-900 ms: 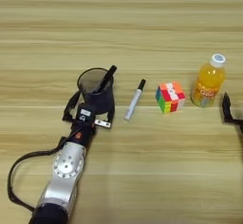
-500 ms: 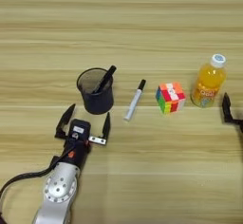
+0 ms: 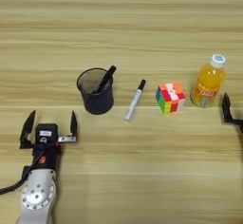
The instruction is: Move the objects on the table
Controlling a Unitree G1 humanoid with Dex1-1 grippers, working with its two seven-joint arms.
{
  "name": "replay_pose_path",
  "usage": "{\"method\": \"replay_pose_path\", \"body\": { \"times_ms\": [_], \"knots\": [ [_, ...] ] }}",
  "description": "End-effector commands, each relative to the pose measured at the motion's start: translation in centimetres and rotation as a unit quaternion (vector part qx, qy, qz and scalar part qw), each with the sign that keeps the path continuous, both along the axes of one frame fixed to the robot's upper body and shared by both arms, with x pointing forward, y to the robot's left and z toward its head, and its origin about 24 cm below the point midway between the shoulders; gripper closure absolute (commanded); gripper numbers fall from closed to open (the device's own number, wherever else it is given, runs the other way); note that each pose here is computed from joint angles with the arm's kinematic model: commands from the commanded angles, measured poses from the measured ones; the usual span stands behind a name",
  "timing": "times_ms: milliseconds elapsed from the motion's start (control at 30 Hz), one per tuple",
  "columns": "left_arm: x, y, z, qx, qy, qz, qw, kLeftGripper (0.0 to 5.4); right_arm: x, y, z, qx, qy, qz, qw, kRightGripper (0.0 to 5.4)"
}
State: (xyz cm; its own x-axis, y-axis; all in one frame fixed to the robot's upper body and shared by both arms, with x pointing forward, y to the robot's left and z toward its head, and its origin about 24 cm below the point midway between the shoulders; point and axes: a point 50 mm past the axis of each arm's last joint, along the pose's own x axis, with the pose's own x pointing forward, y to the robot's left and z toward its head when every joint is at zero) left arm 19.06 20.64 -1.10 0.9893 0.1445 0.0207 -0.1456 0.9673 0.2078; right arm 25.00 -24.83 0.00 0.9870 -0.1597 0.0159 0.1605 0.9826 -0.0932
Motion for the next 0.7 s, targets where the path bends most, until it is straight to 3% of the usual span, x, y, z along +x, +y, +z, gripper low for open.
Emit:
{"method": "replay_pose_path", "body": {
  "times_ms": [33,367,567,700],
  "knots": [
    [1.4,0.0,-0.1,-0.018,-0.019,0.018,0.9995,0.05,0.4,0.3,0.1,0.002,0.001,0.006,1.0,0.0],
    [4.6,0.1,-0.4,-0.03,-0.034,0.042,0.9981,0.05,-0.6,0.5,0.9,-0.006,-0.013,0.009,1.0,0.0],
    [5.6,1.3,0.2,-0.022,-0.045,0.054,0.9972,0.05,-1.0,0.7,1.5,-0.014,-0.015,0.018,1.0,0.0],
    [6.0,1.2,0.3,-0.017,-0.045,0.049,0.9976,0.05,-1.0,0.7,1.8,-0.016,-0.015,0.019,1.0,0.0]
  ]
}}
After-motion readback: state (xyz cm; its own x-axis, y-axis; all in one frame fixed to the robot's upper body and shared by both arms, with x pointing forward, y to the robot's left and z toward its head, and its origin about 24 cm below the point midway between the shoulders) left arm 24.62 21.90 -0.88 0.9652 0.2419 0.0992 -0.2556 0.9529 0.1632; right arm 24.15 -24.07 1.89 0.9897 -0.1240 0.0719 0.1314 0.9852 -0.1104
